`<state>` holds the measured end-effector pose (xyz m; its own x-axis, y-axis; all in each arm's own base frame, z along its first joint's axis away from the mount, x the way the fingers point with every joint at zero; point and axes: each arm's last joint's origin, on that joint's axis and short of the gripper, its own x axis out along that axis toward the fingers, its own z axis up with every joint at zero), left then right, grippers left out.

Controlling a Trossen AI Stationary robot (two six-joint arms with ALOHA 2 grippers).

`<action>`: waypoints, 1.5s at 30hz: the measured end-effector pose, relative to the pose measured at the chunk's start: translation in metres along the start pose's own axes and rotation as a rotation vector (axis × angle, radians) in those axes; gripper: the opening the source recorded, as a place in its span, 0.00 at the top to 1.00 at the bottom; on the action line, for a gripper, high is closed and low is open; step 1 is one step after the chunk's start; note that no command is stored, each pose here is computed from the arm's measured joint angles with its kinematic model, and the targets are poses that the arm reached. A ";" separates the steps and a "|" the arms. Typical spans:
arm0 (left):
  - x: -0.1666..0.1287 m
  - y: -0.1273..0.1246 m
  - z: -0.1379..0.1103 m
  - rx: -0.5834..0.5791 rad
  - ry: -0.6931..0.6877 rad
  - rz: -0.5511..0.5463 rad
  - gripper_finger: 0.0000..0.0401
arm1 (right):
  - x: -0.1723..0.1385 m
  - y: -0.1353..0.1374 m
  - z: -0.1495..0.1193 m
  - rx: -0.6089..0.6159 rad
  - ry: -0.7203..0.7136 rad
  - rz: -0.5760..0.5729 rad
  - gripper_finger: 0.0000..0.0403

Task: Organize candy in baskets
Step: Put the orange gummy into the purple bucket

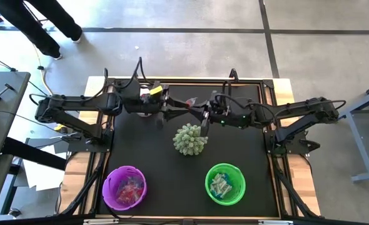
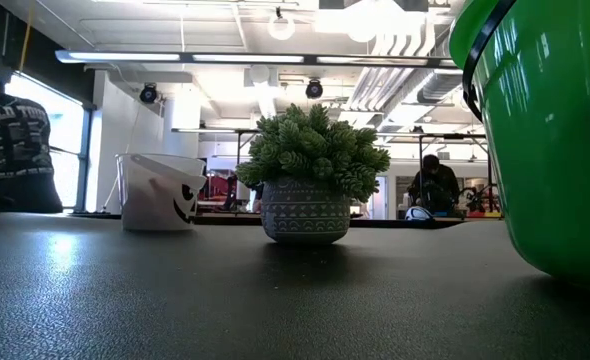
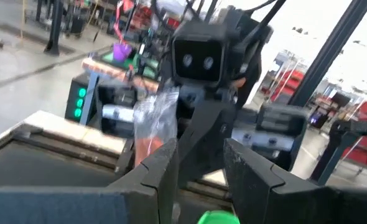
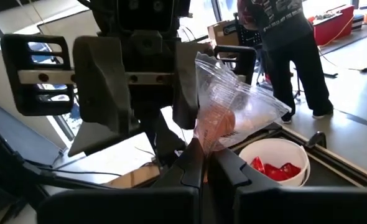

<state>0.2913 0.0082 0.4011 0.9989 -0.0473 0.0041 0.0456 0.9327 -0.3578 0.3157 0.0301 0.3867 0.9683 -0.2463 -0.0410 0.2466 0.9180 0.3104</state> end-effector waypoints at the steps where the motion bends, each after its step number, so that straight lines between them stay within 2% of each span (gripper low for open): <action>1: 0.001 0.000 0.001 0.002 -0.013 -0.004 0.72 | 0.000 0.000 0.000 0.000 -0.002 0.001 0.99; 8: 0.007 0.001 -0.002 0.002 -0.017 -0.006 0.73 | -0.001 0.002 -0.001 -0.002 0.004 0.013 0.99; 15: 0.007 0.001 -0.001 0.013 -0.021 -0.007 0.91 | -0.002 0.005 -0.001 -0.027 0.006 0.029 0.99; 19: 0.003 0.000 0.002 0.033 -0.040 -0.009 0.96 | -0.002 0.005 -0.002 -0.031 0.017 0.028 0.99; 27: -0.010 -0.002 0.010 0.081 -0.052 0.000 0.90 | -0.013 0.004 0.005 -0.032 0.021 0.031 0.99; 38: -0.008 0.000 0.008 0.075 -0.037 0.014 0.77 | -0.016 0.005 0.008 -0.019 0.008 0.039 0.99; 45: -0.003 -0.001 0.008 0.068 -0.068 0.000 0.73 | -0.013 0.004 0.010 -0.011 -0.021 0.037 0.99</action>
<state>0.2888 0.0105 0.4090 0.9974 -0.0247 0.0681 0.0437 0.9549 -0.2935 0.3037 0.0334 0.3980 0.9758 -0.2183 -0.0097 0.2110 0.9301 0.3006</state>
